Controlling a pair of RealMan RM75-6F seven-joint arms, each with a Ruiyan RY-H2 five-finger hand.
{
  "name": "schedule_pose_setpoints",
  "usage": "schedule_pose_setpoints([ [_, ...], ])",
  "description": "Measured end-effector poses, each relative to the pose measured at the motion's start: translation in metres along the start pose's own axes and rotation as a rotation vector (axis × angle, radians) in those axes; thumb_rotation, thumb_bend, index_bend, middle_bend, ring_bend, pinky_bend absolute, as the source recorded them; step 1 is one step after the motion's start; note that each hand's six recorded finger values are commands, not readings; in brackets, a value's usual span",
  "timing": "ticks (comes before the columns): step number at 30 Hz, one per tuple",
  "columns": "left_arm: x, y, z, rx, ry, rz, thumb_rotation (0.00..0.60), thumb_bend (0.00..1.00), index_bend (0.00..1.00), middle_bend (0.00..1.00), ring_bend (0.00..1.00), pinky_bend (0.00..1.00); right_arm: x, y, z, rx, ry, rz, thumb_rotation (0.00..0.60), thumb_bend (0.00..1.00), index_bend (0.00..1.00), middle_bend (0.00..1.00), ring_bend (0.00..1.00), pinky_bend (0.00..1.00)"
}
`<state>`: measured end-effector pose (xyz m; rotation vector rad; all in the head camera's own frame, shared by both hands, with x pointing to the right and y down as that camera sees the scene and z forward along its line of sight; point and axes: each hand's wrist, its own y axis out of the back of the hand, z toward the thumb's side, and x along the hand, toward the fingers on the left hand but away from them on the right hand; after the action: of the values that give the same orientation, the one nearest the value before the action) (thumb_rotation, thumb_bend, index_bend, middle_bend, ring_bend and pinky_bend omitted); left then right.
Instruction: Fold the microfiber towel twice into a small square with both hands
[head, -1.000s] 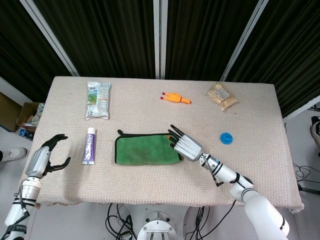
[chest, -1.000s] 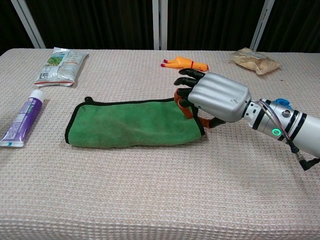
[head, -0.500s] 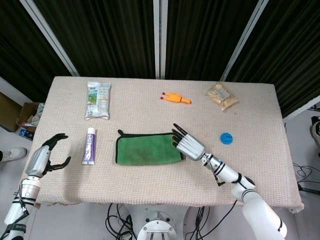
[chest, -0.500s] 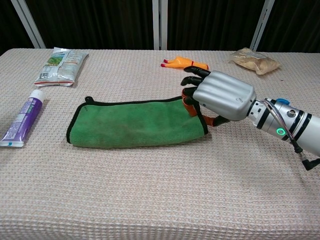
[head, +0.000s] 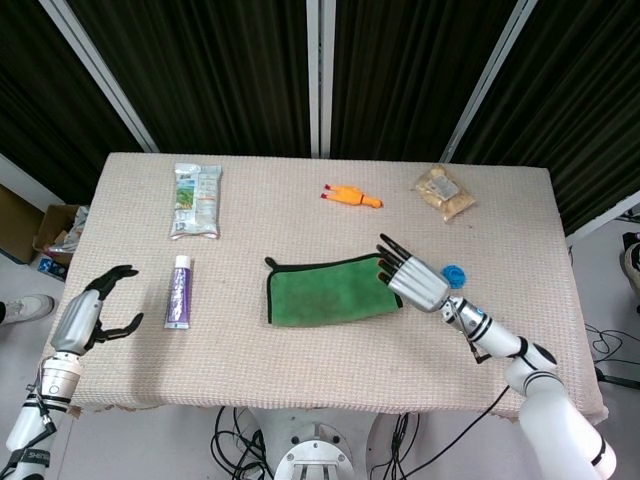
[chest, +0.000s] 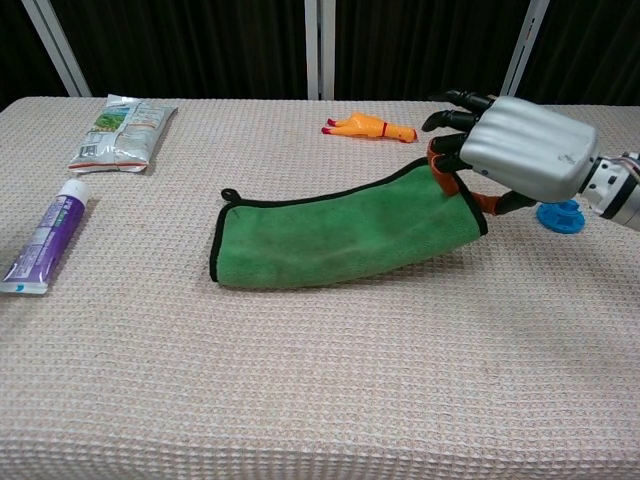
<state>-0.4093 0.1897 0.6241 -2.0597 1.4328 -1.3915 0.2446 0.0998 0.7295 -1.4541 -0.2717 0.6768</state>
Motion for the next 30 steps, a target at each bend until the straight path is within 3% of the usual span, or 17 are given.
schedule_pose_setpoints([
  [7, -0.005, 0.001, -0.003, -0.004, 0.007, -0.001, 0.600, 0.29, 0.21, 0.12, 0.14, 0.14, -0.039, 0.027, 0.012, 0.029, 0.087, -0.093, 0.600, 0.47, 0.90, 0.38, 0.17, 0.06],
  [15, -0.008, 0.003, -0.009, -0.012, 0.021, 0.000, 0.600, 0.29, 0.21, 0.12, 0.14, 0.14, -0.107, 0.047, 0.068, -0.002, 0.189, -0.155, 0.600, 0.47, 0.91, 0.39, 0.17, 0.06],
  [23, -0.010, 0.003, -0.013, -0.017, 0.027, -0.004, 0.600, 0.29, 0.21, 0.12, 0.14, 0.13, -0.151, 0.053, 0.112, -0.017, 0.234, -0.146, 0.600, 0.47, 0.91, 0.39, 0.17, 0.06],
  [30, -0.013, 0.002, -0.016, -0.027, 0.027, -0.010, 0.600, 0.29, 0.21, 0.12, 0.14, 0.14, -0.167, 0.047, 0.133, -0.004, 0.245, -0.105, 0.600, 0.47, 0.90, 0.40, 0.17, 0.06],
])
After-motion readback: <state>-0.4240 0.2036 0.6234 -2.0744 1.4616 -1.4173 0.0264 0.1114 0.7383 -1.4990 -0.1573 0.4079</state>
